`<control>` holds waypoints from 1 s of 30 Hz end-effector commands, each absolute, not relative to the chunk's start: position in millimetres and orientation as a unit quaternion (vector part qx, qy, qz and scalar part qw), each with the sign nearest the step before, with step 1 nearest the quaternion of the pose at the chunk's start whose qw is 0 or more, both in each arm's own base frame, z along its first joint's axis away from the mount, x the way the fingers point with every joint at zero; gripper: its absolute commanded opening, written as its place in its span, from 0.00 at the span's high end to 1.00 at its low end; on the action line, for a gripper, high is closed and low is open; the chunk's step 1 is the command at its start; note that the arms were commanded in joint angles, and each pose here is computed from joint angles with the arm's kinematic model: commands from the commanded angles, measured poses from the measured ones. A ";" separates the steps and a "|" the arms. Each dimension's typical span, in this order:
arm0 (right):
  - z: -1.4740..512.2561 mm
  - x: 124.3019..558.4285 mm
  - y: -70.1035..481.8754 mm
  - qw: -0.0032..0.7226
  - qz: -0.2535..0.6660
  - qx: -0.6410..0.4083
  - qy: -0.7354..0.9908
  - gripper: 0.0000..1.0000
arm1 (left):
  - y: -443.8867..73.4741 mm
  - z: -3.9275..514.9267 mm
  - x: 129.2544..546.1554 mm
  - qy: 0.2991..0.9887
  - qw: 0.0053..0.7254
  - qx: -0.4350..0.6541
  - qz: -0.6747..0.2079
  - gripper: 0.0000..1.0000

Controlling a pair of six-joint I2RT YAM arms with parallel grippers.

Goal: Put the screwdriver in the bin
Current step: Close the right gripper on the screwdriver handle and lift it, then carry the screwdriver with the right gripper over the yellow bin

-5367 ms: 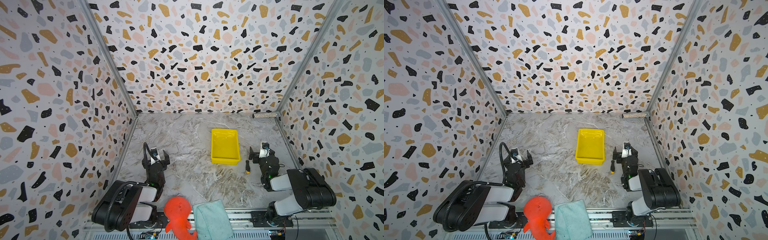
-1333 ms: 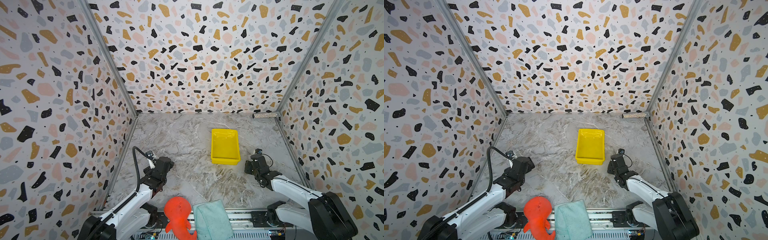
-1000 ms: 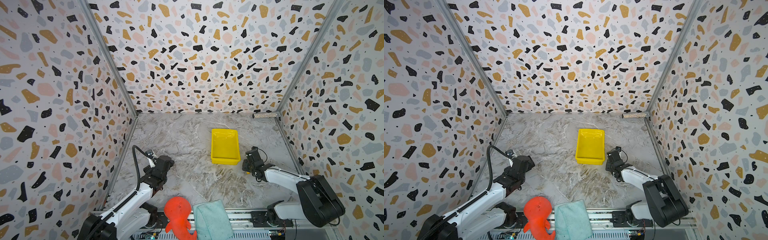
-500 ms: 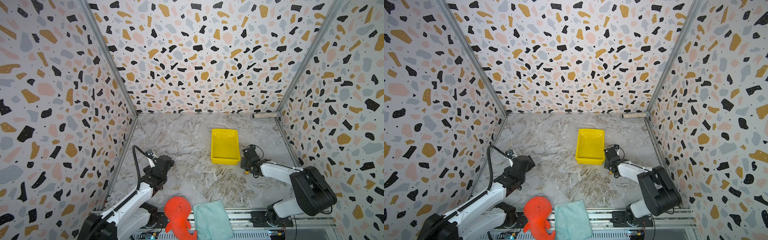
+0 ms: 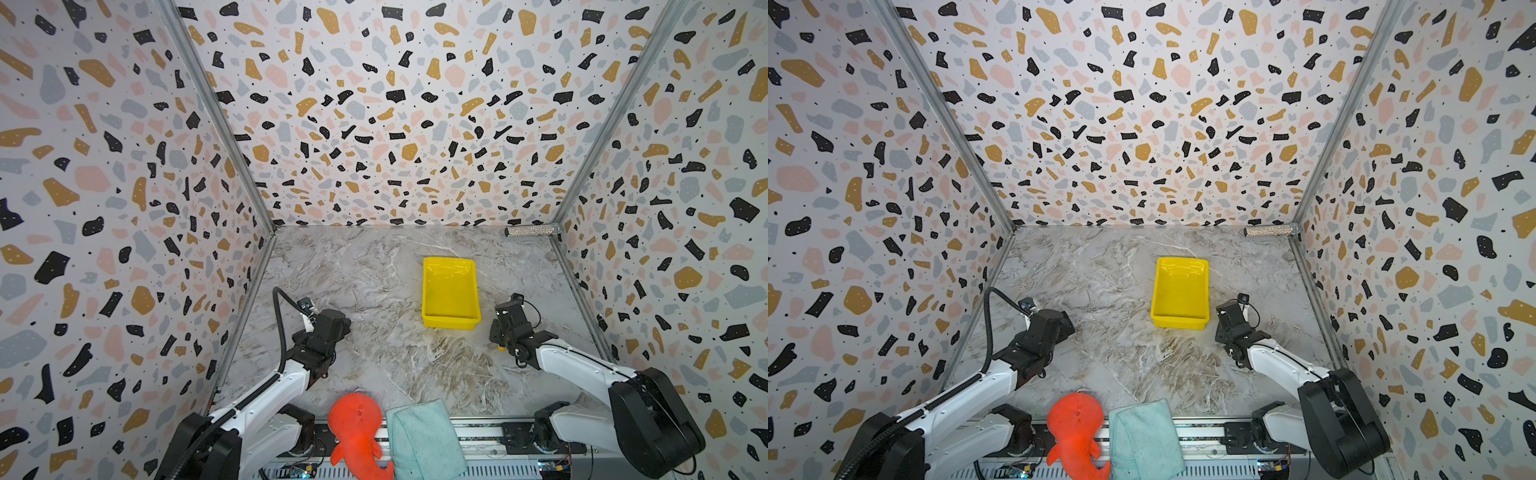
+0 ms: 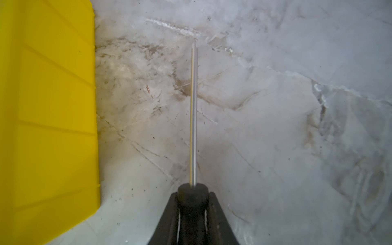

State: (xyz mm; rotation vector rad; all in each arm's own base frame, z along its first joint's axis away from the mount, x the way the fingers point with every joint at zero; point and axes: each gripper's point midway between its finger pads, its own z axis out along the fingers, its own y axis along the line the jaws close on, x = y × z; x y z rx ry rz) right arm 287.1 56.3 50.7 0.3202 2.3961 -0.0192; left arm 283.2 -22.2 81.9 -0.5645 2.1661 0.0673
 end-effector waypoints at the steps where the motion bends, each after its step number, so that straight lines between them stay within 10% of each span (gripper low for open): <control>1: 65.0 284.3 49.6 0.380 -0.008 0.141 0.914 0.95 | -27.0 90.5 291.9 0.868 0.445 -0.219 0.018 0.00; 18: 165.8 327.6 127.5 0.437 0.091 0.093 0.890 0.95 | -33.7 83.1 295.9 0.876 0.434 -0.210 0.011 0.03; 30: 124.3 392.2 243.8 0.311 0.170 0.049 0.934 0.95 | -31.8 84.0 295.8 0.880 0.428 -0.207 0.023 0.07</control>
